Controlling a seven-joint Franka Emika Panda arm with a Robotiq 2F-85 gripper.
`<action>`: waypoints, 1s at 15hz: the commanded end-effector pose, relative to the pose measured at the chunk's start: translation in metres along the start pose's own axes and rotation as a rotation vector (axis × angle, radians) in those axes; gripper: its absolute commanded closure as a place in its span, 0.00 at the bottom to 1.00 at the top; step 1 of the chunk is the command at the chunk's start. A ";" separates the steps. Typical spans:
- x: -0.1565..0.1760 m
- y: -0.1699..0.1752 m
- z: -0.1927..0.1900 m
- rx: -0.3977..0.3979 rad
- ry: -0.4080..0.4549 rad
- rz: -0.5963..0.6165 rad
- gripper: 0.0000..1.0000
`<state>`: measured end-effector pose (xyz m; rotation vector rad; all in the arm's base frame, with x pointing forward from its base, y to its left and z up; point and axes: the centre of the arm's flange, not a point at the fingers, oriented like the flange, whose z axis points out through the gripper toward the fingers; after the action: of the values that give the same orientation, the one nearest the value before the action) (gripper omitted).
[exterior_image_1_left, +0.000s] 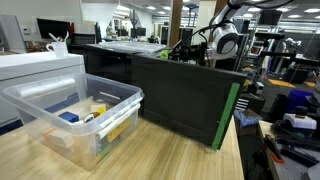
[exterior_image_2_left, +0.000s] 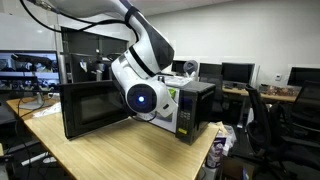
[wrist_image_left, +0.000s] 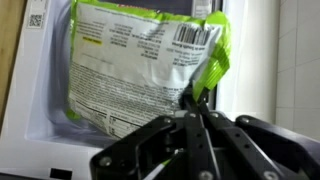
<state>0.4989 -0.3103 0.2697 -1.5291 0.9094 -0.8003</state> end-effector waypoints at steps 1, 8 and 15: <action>-0.007 -0.013 -0.009 0.074 -0.022 -0.060 0.99; -0.004 -0.007 0.004 0.094 -0.046 -0.082 0.99; 0.004 -0.017 0.030 0.087 -0.048 -0.104 0.99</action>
<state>0.5071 -0.3028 0.2705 -1.5365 0.7999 -0.8274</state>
